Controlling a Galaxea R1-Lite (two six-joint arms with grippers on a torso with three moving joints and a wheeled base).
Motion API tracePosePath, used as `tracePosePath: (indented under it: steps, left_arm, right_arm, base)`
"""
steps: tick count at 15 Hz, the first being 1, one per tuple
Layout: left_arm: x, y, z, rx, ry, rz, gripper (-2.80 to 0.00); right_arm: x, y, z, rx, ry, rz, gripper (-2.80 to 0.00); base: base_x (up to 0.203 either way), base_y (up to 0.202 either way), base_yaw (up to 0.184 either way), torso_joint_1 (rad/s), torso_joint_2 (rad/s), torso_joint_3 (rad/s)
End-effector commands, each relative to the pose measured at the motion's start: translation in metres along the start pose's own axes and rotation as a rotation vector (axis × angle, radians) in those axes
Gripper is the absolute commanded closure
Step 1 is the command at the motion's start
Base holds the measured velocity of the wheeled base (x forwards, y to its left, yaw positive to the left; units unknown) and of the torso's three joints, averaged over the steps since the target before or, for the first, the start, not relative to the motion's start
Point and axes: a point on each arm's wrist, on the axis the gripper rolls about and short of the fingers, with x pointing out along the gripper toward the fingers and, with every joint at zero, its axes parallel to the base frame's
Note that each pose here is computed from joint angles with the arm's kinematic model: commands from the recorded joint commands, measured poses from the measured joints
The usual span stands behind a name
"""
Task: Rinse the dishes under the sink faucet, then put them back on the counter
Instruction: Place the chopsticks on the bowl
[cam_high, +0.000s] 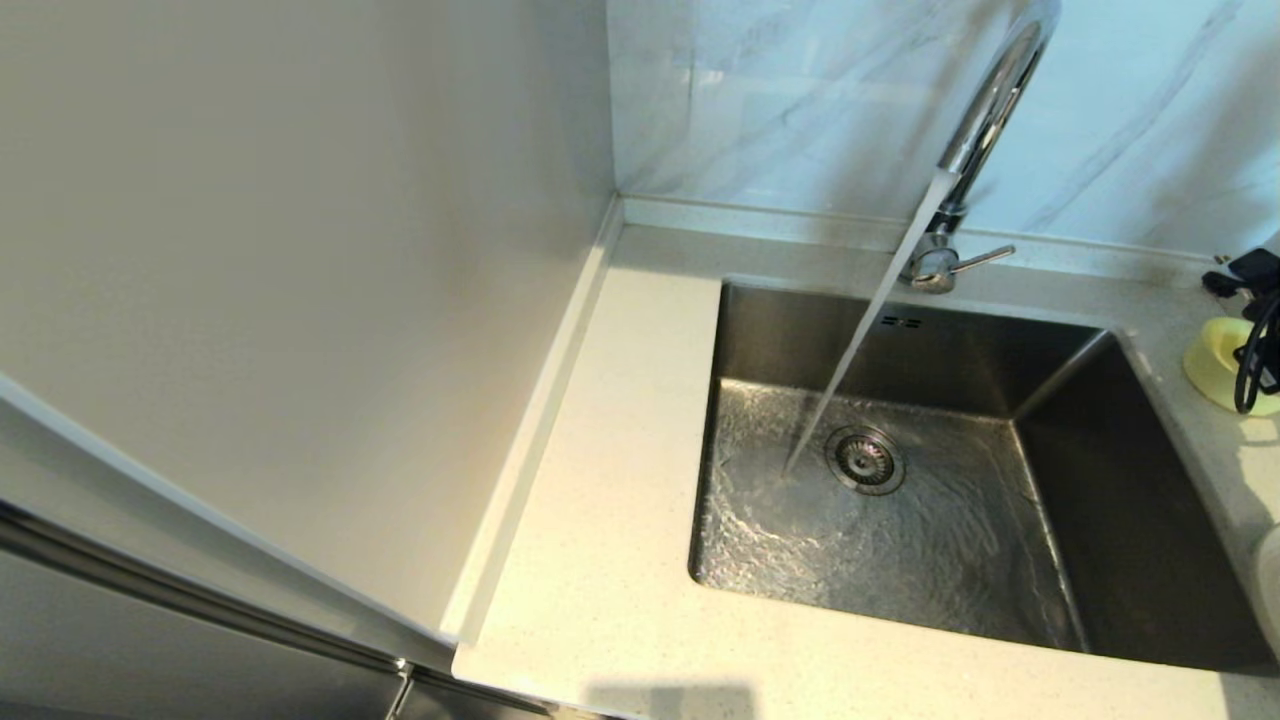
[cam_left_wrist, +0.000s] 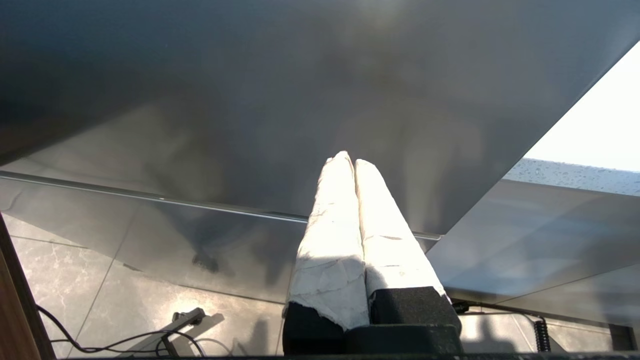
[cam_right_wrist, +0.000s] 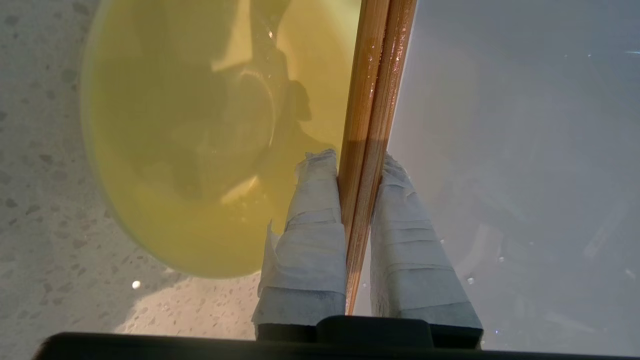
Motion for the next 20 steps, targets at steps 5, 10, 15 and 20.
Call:
tracePosePath:
  steps: [5, 10, 15, 20]
  left_arm:
    - [0.0, 0.0, 0.0, 0.0, 0.0, 0.0, 0.0]
    - [0.0, 0.0, 0.0, 0.0, 0.0, 0.0, 0.0]
    - [0.0, 0.0, 0.0, 0.0, 0.0, 0.0, 0.0]
    - [0.0, 0.0, 0.0, 0.0, 0.0, 0.0, 0.0]
  right_arm:
    - [-0.001, 0.0, 0.002, -0.002, -0.004, -0.004, 0.0]
    - [-0.004, 0.005, 0.004, -0.012, -0.009, 0.007, 0.0]
    - [-0.006, 0.012, 0.006, -0.026, -0.014, 0.021, 0.0]
    - [-0.006, 0.012, 0.006, -0.026, -0.006, 0.011, -2.8]
  base:
    - [0.0, 0.0, 0.0, 0.0, 0.0, 0.0]
    - [0.0, 0.0, 0.0, 0.0, 0.0, 0.0]
    - [0.0, 0.0, 0.0, 0.0, 0.0, 0.0]
    - [0.0, 0.0, 0.0, 0.0, 0.0, 0.0]
